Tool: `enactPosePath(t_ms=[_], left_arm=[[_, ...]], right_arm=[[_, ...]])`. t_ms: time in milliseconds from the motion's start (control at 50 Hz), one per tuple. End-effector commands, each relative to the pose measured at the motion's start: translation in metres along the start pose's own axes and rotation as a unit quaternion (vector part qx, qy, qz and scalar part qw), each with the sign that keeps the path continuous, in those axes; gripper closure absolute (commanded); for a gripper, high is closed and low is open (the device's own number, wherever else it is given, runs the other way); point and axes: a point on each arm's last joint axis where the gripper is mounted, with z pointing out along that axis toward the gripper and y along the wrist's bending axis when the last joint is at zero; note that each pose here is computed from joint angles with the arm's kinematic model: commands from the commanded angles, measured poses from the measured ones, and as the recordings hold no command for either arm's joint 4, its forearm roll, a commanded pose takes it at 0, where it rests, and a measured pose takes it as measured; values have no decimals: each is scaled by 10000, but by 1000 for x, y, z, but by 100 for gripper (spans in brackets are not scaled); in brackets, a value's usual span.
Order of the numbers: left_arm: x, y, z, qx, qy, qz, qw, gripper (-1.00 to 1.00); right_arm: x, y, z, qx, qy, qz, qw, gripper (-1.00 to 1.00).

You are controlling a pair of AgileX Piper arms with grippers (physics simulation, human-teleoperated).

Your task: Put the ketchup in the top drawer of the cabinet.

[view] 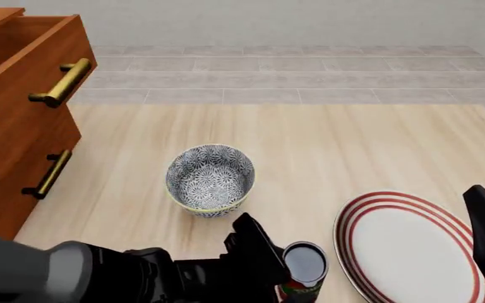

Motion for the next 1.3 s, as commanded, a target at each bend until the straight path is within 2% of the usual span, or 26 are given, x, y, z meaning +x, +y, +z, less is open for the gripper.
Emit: enactPosePath(t_ms=[20, 680, 1040, 1060, 1300], left_arm=[[0, -2, 6, 22, 52, -30, 10000, -100], [0, 1, 14, -10, 55, -31, 10000, -100], [3, 11, 15, -145, 40, -165, 9998, -100], [3, 10, 15, -134, 40, -157, 9998, 100], [2, 6, 16, -71, 10, -83, 9999, 100]], right_arm=[[1, 0, 0, -10, 18, -9, 10000, -100], [2, 0, 0, -47, 28, 0, 10000, -100], [2, 1, 0, -54, 31, 12, 10000, -100], [2, 1, 0, -55, 32, 8, 10000, -100], [2, 1, 0, -64, 36, -2, 10000, -100]])
